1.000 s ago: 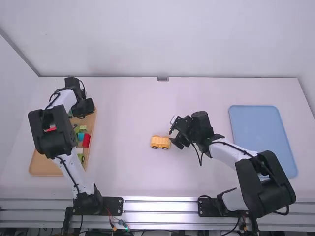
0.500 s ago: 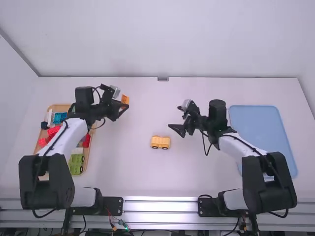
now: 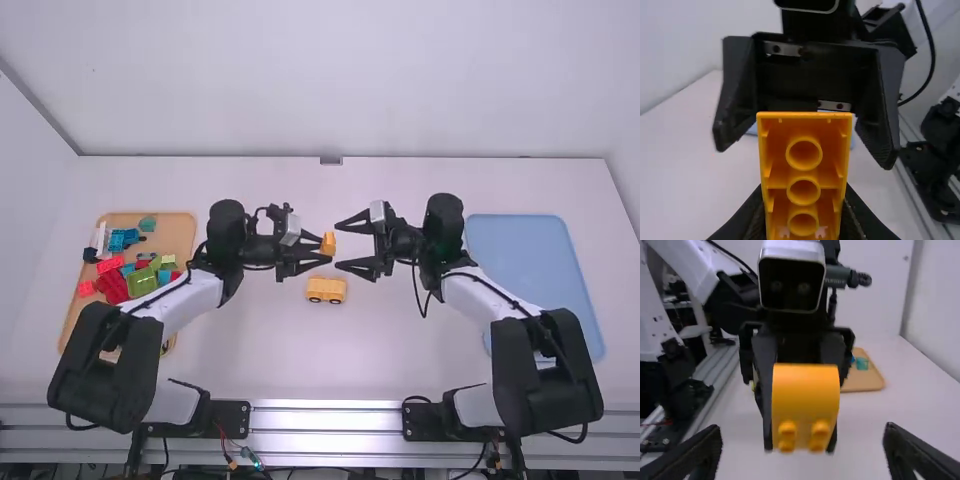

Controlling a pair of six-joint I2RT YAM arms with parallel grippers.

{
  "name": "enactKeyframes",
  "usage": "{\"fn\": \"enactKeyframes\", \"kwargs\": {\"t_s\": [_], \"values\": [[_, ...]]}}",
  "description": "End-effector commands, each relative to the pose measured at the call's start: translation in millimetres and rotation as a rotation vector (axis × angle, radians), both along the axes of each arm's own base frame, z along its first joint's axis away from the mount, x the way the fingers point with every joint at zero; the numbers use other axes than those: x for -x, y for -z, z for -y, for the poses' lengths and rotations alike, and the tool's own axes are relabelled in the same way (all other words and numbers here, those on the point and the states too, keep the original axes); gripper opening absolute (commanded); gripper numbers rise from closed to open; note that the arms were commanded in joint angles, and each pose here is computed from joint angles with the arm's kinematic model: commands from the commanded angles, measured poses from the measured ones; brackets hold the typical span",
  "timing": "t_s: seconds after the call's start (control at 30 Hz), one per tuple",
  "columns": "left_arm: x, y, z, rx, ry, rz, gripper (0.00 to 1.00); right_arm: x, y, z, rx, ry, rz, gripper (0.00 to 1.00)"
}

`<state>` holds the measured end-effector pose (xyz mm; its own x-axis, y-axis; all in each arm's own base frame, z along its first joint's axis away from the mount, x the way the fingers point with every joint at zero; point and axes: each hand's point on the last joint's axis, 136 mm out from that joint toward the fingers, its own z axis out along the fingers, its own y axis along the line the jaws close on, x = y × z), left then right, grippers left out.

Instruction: Assemble lego blocks to make yellow taxi

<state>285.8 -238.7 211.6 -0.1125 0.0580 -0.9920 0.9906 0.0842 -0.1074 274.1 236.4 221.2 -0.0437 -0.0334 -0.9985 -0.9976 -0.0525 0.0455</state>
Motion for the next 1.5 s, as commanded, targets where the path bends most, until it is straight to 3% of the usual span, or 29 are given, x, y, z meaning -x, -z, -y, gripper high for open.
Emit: {"fn": "enactKeyframes", "kwargs": {"t_s": [0.0, 0.3, 0.63, 0.67, 0.73, 0.77, 0.8, 0.87, 0.93, 0.97, 1.03, 1.07, 1.23, 1.33, 1.43, 1.47], "values": [[15, 3, 6, 0.013, 0.064, -0.07, 0.02, 7.4, -16, -3, -0.015, -0.051, -0.022, 0.77], [16, 3, 7, 0.015, 0.067, -0.056, 0.02, 21.0, -22, -6, -0.027, -0.127, -0.005, 0.51], [6, 3, 6, 0.011, 0.013, -0.062, 0.02, 19.3, -22, -9, -0.026, -0.113, -0.005, 0.3], [6, 3, 7, 0.011, 0.014, -0.062, 0.06, 19.3, -22, -9, -0.026, -0.113, -0.005, 0.28], [6, 1, 7, 0.013, 0.015, -0.054, 0.23, 18.5, -22, -9, -0.025, -0.108, -0.005, 0.24], [6, 1, 6, 0.014, 0.013, -0.053, 0.37, 16.5, -22, -10, -0.025, -0.096, -0.006, 0.24], [6, 1, 7, 0.013, 0.014, -0.047, 1.0, 13.9, -21, -11, -0.023, -0.08, -0.007, 0.17], [6, 3, 7, 0.009, 0.013, -0.035, 0.99, 8.2, -21, -11, -0.021, -0.048, -0.009, 0.16], [-8, 10, 2, -0.015, -0.067, -0.06, 0.99, -13.8, -19, -7, -0.014, 0.077, -0.054, 0.16], [-9, 11, 1, -0.018, -0.076, -0.064, 0.99, -15.7, -19, -7, -0.013, 0.088, -0.058, 0.16], [-31, 27, -7, -0.07, -0.225, -0.12, 0.99, -45.0, -10, 7, 0.01, 0.251, -0.108, 0.15], [-34, 30, -8, -0.078, -0.243, -0.128, 0.99, -48.5, -8, 10, 0.015, 0.271, -0.113, 0.14], [-61, 61, -28, -0.184, -0.467, -0.215, 0.99, -91.9, 38, 53, 0.193, 0.61, -0.21, 0.11], [-70, 74, -40, -0.234, -0.555, -0.245, 0.99, -101.1, 64, 71, 0.349, 0.727, -0.254, 0.11], [-71, 79, -44, -0.304, -0.546, -0.12, 0.99, -96.6, 85, 80, 0.554, 0.773, -0.263, 0.11], [-71, 79, -44, -0.304, -0.546, -0.12, 0.99, -96.6, 85, 80, 0.554, 0.773, -0.263, 0.11]]}}
